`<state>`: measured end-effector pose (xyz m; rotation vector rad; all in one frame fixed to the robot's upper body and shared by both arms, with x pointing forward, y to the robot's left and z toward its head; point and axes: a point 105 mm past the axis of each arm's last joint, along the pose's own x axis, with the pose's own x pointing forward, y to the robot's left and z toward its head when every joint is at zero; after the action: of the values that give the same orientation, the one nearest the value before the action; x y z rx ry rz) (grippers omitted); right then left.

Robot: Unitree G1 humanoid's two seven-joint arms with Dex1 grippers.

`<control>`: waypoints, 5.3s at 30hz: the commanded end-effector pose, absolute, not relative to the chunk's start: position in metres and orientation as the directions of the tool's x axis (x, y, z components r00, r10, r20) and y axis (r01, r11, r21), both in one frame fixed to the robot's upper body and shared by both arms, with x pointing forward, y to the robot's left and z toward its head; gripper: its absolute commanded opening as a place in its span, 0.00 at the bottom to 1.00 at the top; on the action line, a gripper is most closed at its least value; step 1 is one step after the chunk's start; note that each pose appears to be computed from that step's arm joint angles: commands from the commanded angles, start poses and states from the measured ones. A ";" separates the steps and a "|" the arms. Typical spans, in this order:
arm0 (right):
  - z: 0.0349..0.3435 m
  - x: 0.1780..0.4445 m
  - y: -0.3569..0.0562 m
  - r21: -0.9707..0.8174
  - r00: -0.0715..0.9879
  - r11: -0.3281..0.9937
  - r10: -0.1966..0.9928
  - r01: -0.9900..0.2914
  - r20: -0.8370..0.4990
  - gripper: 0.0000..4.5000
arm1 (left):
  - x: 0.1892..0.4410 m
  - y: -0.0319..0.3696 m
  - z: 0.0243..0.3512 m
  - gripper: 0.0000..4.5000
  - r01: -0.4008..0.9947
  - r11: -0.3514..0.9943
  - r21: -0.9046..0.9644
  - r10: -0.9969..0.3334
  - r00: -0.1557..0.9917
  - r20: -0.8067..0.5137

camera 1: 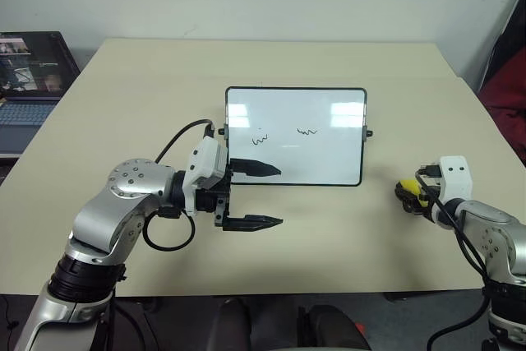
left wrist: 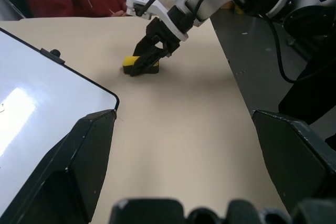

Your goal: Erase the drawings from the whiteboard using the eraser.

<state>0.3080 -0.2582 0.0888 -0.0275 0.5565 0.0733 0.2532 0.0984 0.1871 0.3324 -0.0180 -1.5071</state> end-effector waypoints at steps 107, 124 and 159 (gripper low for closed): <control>0.189 0.405 0.024 -0.591 0.736 0.572 0.675 -0.569 -0.056 0.25 | 0.293 0.229 0.182 1.00 0.573 0.753 0.323 -0.567 0.814 -0.122; 0.074 0.389 0.032 -0.493 0.635 0.432 0.669 -0.755 -0.387 0.25 | 0.295 0.225 0.187 1.00 0.589 0.736 0.334 -0.587 0.801 -0.119; 0.091 0.392 0.037 -0.515 0.623 0.419 0.712 -0.747 -0.324 0.25 | 0.282 0.211 0.187 1.00 0.704 0.659 0.266 -0.706 0.700 -0.105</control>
<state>0.3888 0.0577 0.1289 -0.6524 -0.0992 0.9374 0.2845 0.2180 0.1733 0.2737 0.0393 -0.7706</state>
